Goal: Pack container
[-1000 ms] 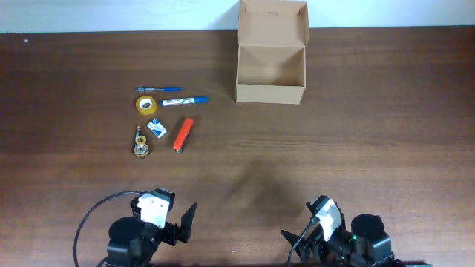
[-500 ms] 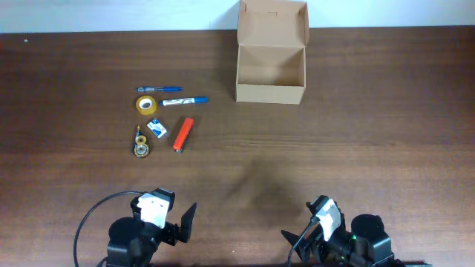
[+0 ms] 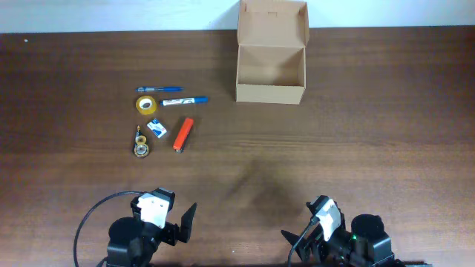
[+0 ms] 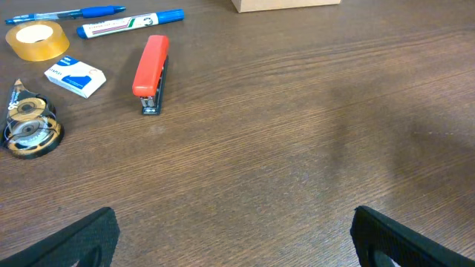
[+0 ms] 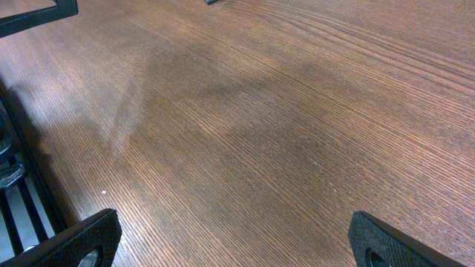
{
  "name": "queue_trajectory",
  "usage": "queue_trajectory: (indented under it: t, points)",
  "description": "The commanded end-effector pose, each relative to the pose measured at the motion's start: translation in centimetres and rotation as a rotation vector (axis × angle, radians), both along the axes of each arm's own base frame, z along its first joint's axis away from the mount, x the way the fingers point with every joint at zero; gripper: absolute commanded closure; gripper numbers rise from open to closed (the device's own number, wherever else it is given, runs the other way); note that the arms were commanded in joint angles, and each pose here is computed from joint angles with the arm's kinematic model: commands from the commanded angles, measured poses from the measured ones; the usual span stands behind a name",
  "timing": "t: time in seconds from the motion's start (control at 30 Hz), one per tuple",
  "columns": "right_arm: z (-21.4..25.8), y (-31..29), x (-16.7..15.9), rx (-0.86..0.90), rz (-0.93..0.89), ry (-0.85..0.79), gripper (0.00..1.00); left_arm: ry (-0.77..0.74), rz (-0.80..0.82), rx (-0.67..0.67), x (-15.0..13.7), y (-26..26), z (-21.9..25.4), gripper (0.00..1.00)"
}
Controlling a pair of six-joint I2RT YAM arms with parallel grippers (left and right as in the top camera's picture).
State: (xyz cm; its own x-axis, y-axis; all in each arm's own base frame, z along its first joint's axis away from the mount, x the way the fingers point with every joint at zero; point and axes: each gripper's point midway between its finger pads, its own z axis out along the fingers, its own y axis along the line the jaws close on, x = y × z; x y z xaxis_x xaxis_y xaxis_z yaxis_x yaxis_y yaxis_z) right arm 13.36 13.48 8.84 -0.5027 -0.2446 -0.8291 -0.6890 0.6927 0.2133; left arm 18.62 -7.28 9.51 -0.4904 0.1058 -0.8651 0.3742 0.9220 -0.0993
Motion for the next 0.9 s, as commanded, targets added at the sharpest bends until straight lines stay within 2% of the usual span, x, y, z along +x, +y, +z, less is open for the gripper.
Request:
queue_trajectory:
  t: [0.0, 0.33, 0.6, 0.77, 0.87]
  points:
    - [-0.2, 0.0, 0.1, -0.008, 0.0, -0.013, 0.01, 0.004, -0.003, -0.011, -0.1, -0.1, -0.2, 0.01]
    - [-0.3, -1.1, 1.3, -0.053, -0.07, -0.049, 0.01, 0.004, -0.003, -0.011, -0.1, -0.1, -0.2, 0.01]
    - [4.0, -0.2, 3.4, 0.063, -0.099, -0.205, 0.01, 0.004, -0.003, -0.011, -0.1, -0.1, -0.2, 0.01]
    - [5.1, 0.2, 3.4, 0.145, -0.115, -0.182, 0.01, 0.004, -0.003, -0.011, -0.1, -0.1, -0.2, 0.01]
    - [6.2, -0.2, 4.3, 0.156, -0.153, -0.235, 0.01, 0.003, -0.003, -0.011, -0.1, -0.1, -0.2, 0.01]
